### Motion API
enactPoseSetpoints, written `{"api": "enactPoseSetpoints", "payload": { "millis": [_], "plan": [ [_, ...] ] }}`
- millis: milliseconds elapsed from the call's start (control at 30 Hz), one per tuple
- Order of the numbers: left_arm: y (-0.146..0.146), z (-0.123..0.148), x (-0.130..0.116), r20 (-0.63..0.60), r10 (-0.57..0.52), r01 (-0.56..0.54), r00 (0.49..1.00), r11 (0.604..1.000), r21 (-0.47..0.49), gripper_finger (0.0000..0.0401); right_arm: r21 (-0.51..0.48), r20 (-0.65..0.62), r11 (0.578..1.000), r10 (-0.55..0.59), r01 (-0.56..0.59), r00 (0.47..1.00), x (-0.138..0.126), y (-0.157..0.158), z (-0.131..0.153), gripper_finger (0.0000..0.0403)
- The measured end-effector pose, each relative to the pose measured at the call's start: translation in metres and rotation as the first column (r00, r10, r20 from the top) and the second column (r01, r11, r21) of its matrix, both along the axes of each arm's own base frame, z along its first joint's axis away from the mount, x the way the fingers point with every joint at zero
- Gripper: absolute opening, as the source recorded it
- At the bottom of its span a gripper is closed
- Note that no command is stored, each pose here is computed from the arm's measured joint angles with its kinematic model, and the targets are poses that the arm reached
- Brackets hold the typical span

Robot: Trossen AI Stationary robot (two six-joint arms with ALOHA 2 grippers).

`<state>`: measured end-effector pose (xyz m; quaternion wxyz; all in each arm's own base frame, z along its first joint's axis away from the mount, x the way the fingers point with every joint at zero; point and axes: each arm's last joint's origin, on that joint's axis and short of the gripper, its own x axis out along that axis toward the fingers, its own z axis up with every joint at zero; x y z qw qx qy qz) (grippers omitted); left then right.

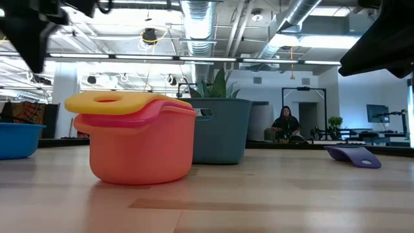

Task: Nest measuring cups in basket
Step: Remove the yellow measuring cup from the stacked measuring cup

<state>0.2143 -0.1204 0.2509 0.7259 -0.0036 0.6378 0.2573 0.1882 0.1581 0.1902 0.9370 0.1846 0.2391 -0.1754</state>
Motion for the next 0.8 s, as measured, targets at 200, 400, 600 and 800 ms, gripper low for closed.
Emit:
{"api": "enactPoseSetpoints", "payload": {
  "millis": [200,400,600,800],
  "plan": [
    [0.024,-0.021,0.005,-0.111,-0.125,0.132,0.986,0.989,0.062,0.0139,0.029,-0.004,0.999,0.021,-0.021,1.0,-0.002,0.004,0.0,0.0119],
    [0.033,-0.055,-0.005,-0.304,-0.454,0.432,0.837,0.891,-0.143,0.0194,0.029,-0.002,0.998,0.052,-0.052,0.999,-0.008,0.01,0.0,0.0119],
    [0.048,-0.078,-0.012,-0.348,-0.477,0.447,0.807,0.879,-0.168,0.0177,0.049,0.003,0.998,0.039,-0.039,0.999,-0.008,0.01,0.0,0.0119],
    [0.055,-0.095,-0.009,-0.265,-0.484,0.437,0.834,0.873,-0.218,0.0122,0.049,0.003,0.998,0.027,-0.027,1.0,-0.006,0.008,0.0,0.0119]
  ]
}}
